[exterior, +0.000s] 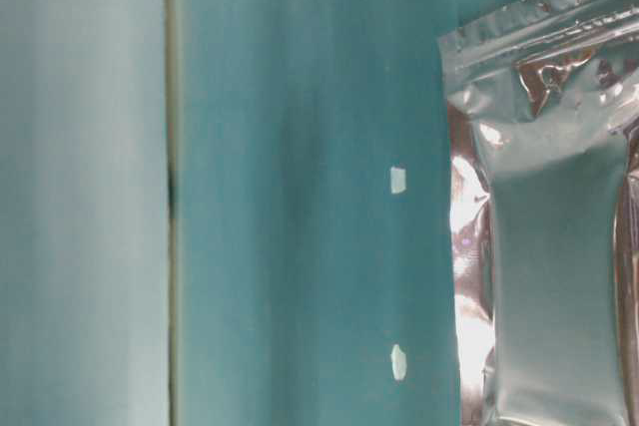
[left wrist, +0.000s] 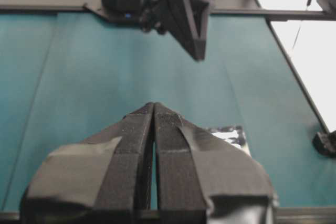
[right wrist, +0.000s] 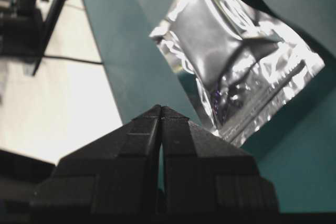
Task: Hand over the silver zip bag and make it stand upright.
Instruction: 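Move the right gripper to the silver zip bag and grasp its edge, then lift the bag with the right gripper and carry it toward center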
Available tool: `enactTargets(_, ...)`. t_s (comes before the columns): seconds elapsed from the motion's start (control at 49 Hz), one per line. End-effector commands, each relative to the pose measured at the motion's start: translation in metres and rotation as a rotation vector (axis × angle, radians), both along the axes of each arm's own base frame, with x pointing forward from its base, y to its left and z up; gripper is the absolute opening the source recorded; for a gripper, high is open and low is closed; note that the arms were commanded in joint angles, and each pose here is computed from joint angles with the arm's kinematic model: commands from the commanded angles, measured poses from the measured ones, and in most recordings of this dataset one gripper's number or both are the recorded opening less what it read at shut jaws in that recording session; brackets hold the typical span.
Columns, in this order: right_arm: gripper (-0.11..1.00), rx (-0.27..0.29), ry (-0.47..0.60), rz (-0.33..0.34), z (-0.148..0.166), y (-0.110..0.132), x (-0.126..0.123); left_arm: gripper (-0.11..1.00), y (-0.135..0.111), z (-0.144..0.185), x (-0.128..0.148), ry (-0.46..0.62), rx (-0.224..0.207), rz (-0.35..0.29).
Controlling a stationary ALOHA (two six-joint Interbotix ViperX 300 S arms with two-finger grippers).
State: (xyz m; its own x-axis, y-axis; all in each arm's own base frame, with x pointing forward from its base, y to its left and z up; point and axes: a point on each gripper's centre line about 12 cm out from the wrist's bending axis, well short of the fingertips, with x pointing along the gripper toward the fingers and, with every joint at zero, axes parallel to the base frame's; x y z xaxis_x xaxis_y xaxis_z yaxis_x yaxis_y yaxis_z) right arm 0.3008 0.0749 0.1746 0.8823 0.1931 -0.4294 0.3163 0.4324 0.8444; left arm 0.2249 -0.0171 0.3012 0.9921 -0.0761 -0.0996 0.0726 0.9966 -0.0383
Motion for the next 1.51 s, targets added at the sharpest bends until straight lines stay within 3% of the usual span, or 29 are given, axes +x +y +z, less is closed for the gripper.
enactTargets(0.0, 0.01, 0.074, -0.017, -0.032, 0.001, 0.002, 0.006, 0.0, 0.0, 0.013, 0.001, -0.035, 0.0, -0.002)
enactTargets(0.102, 0.12, 0.153, 0.002, -0.076, -0.006, 0.003, 0.011, 0.0, -0.001, 0.016, 0.002, -0.043, 0.001, -0.002)
enactTargets(0.245, 0.51, 0.227, 0.075, -0.127, -0.024, 0.006, 0.018, 0.0, 0.0, 0.017, 0.001, -0.046, 0.004, -0.002)
enactTargets(0.347, 0.79, 0.225, 0.122, -0.127, -0.038, 0.012, 0.026, 0.0, 0.0, 0.016, 0.001, -0.039, 0.006, -0.002)
enactTargets(0.429, 0.92, 0.217, 0.164, -0.126, -0.053, 0.018, 0.03, 0.0, 0.0, 0.016, 0.0, -0.031, 0.007, -0.002)
enactTargets(0.612, 0.89, 0.221, 0.238, -0.161, -0.08, 0.021, 0.032, 0.0, 0.0, 0.016, -0.005, -0.016, 0.005, -0.001)
enactTargets(0.898, 0.9, 0.216, 0.255, -0.19, -0.099, 0.019, 0.034, 0.0, 0.001, 0.019, -0.014, -0.013, 0.005, -0.001)
enactTargets(1.49, 0.9, 0.209, 0.194, -0.177, -0.111, 0.032, 0.082, 0.0, 0.001, 0.019, -0.015, -0.013, 0.005, 0.001)
